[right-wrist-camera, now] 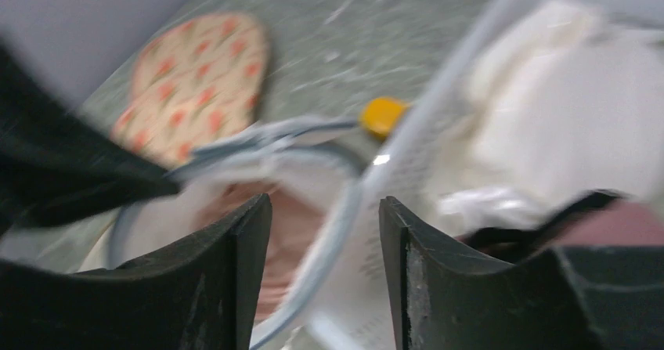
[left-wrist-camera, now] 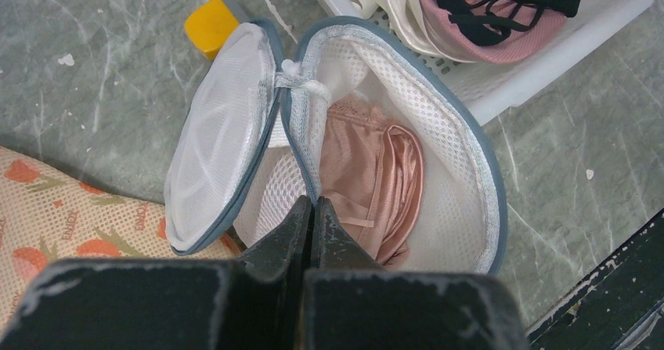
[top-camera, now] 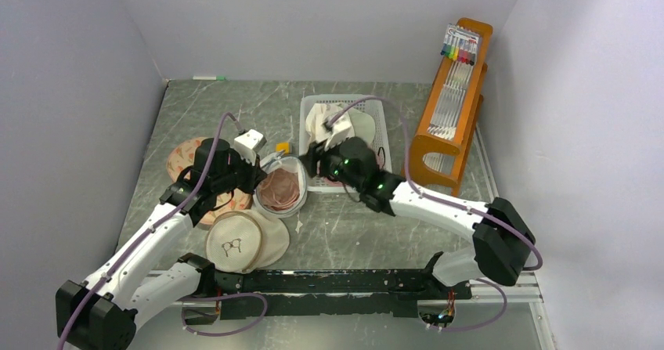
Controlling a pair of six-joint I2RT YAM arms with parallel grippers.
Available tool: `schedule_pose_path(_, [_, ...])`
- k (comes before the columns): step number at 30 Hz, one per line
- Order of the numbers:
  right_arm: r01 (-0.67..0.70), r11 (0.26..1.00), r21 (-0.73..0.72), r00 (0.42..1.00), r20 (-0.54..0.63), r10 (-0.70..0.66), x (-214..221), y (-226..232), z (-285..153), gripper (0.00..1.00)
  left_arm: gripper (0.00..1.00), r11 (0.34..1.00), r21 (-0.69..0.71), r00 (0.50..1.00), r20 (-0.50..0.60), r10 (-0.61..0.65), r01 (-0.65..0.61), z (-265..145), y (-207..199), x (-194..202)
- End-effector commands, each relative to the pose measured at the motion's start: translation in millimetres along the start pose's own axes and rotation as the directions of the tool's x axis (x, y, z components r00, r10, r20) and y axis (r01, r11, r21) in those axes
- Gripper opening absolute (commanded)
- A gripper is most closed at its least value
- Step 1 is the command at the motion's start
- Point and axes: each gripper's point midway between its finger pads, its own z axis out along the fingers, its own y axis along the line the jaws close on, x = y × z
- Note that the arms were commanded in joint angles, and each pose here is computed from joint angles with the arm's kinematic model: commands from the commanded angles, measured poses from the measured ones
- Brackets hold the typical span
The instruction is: Unzip the laundry bag and remove the bra
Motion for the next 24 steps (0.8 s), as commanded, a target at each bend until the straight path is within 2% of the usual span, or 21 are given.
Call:
schedule_pose_path(1, [0.073,0.964,-0.256,0.995,-0.051,-0.089,43.1,75.8,-7.3,0.50,0.07,0.999,0.028,0.996,0.087,0.022,-0.024,-4.7,-7.1,-22.6])
schedule_pose_path(5, [0.062,0.969,-0.240,0.991,-0.098,-0.087,72.1,87.9,1.1,0.46,0.07,0.998,0.051,0.995,0.096,0.024,-0.029,-5.1,-11.4,-24.0])
schedule_pose_path(9, [-0.001,0.982,-0.187,0.994,-0.108,-0.020,83.2,83.8,11.9,0.45,0.07,0.998,0.061,0.995,0.099,0.028,-0.034,-5.3,-13.5,-24.7])
schedule_pose_path(12, [-0.042,0.982,-0.183,0.993,-0.114,0.021,92.3,86.2,21.2,0.48,0.07,0.997,0.066,0.994,0.104,0.029,-0.036,-5.9,-14.6,-25.6])
schedule_pose_path(15, [-0.088,0.989,-0.115,0.988,-0.138,0.072,104.1,80.3,34.0,0.51,0.07,0.997,0.070,0.994,0.106,0.030,-0.037,-5.6,-15.2,-25.4])
schedule_pose_path(24, [-0.234,0.972,-0.014,0.967,-0.105,0.231,116.1,77.2,67.4,0.57,0.07,0.995,0.090,0.996,0.085,0.026,-0.034,-1.9,-18.3,-21.6])
